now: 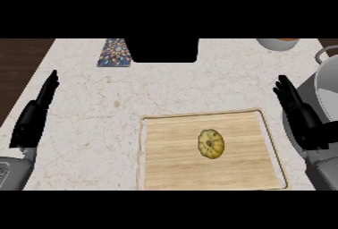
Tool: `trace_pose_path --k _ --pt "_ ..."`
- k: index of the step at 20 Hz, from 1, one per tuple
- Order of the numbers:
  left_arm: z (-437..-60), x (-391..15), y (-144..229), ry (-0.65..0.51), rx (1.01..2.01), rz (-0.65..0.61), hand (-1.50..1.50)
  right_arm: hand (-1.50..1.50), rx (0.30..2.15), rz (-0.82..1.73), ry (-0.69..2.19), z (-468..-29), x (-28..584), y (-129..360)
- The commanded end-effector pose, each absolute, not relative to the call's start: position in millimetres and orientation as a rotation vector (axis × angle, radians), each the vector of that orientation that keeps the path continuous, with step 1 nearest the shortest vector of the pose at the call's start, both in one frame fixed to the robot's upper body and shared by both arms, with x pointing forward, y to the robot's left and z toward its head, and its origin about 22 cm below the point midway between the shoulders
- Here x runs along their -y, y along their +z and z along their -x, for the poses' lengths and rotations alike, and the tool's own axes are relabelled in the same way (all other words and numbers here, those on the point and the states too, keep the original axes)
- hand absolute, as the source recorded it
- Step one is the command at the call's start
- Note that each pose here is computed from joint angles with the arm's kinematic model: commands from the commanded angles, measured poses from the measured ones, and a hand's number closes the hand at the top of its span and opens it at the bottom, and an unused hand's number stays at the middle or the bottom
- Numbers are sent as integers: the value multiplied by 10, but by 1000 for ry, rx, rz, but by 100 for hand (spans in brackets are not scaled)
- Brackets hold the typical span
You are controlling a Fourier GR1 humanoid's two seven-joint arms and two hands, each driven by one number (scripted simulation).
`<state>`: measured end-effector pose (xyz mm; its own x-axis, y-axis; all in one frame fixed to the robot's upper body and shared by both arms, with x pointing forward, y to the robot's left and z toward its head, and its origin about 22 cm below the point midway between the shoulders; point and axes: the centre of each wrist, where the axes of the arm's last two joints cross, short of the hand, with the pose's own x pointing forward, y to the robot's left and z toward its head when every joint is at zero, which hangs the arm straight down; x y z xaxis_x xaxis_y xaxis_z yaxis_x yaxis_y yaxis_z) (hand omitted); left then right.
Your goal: Pick the squash from the tray and place it in the pot
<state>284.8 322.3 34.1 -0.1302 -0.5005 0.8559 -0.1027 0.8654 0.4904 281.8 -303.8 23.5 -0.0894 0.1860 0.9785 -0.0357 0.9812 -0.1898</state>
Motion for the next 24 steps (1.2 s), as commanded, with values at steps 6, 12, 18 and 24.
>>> trace_pose_path --k 6,12,18,24 --pt "-3117 -2501 665 -179 1857 -134 0 150 1681 -449 1009 -3211 2065 1207" --pt "-3209 -2364 771 -57 1811 -17 0 -150 1737 -123 1601 -3531 2290 1950" --pt "-3177 -2441 707 3 1776 -55 0 -150 1686 -285 1940 -3679 2106 2080" --pt "-3241 -2602 924 23 1763 -78 0 -150 1470 -115 2248 -3707 1876 2196"
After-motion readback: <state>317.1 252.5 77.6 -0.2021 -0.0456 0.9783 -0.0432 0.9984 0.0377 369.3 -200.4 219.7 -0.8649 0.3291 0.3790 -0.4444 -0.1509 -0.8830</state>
